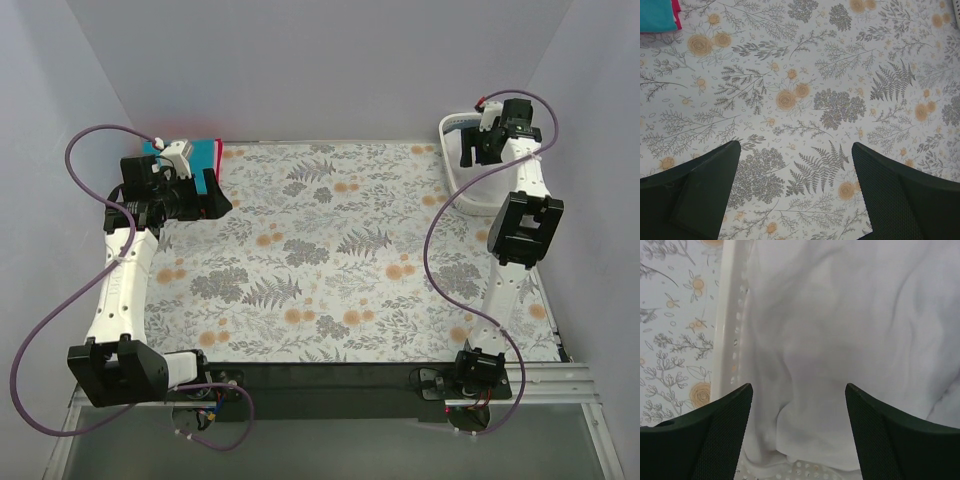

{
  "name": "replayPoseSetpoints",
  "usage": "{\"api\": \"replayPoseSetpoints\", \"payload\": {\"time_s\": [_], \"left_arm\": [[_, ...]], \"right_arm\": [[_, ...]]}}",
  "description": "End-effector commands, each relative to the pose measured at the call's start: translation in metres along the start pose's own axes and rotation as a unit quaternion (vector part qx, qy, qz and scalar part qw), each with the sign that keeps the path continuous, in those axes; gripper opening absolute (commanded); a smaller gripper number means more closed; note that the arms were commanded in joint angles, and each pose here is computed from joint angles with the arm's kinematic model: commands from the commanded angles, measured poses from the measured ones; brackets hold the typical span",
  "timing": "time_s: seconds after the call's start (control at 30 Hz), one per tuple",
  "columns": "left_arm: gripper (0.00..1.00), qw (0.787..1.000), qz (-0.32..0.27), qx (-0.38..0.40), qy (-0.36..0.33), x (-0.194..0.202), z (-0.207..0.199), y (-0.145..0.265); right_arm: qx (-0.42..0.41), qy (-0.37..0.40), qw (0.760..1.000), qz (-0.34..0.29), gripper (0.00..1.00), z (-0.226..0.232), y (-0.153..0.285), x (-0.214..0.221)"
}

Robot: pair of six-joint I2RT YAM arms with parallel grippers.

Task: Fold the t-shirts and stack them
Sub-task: Grab the tshirt from the pile

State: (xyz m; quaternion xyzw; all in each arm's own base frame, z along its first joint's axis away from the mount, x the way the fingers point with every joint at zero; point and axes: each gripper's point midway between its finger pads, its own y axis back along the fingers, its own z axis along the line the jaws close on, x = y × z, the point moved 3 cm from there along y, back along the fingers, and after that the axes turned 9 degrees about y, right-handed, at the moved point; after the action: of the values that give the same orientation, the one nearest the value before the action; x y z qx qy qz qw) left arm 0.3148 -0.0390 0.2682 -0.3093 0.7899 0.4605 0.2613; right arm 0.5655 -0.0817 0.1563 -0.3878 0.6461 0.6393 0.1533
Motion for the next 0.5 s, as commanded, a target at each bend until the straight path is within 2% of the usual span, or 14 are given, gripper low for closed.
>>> {"api": "replayPoseSetpoints", "payload": {"time_s": [0.0, 0.23, 0.33, 0.47], "left_arm": [[0.94, 1.0, -0.005, 0.002, -0.003, -0.004, -0.004, 0.005], [0.94, 1.0, -0.001, 0.006, 0.0, -0.001, -0.004, 0.003], [0.94, 1.0, -0.002, 0.002, -0.005, -0.003, -0.002, 0.003], [0.94, 1.0, -0.003, 0.002, -0.007, -0.006, -0.003, 0.003]], "right_arm": [[0.023, 0.024, 0.999, -0.027, 0.8, -0.007, 0.004, -0.014], [0.023, 0.019, 0.999, 0.014, 0.73, -0.009, -0.03, 0.02], [0.019, 0.015, 1.0, 0.019, 0.65, -0.008, -0.035, 0.025], [0.018, 0.01, 0.999, 0.03, 0.65, -0.006, -0.04, 0.034]]}}
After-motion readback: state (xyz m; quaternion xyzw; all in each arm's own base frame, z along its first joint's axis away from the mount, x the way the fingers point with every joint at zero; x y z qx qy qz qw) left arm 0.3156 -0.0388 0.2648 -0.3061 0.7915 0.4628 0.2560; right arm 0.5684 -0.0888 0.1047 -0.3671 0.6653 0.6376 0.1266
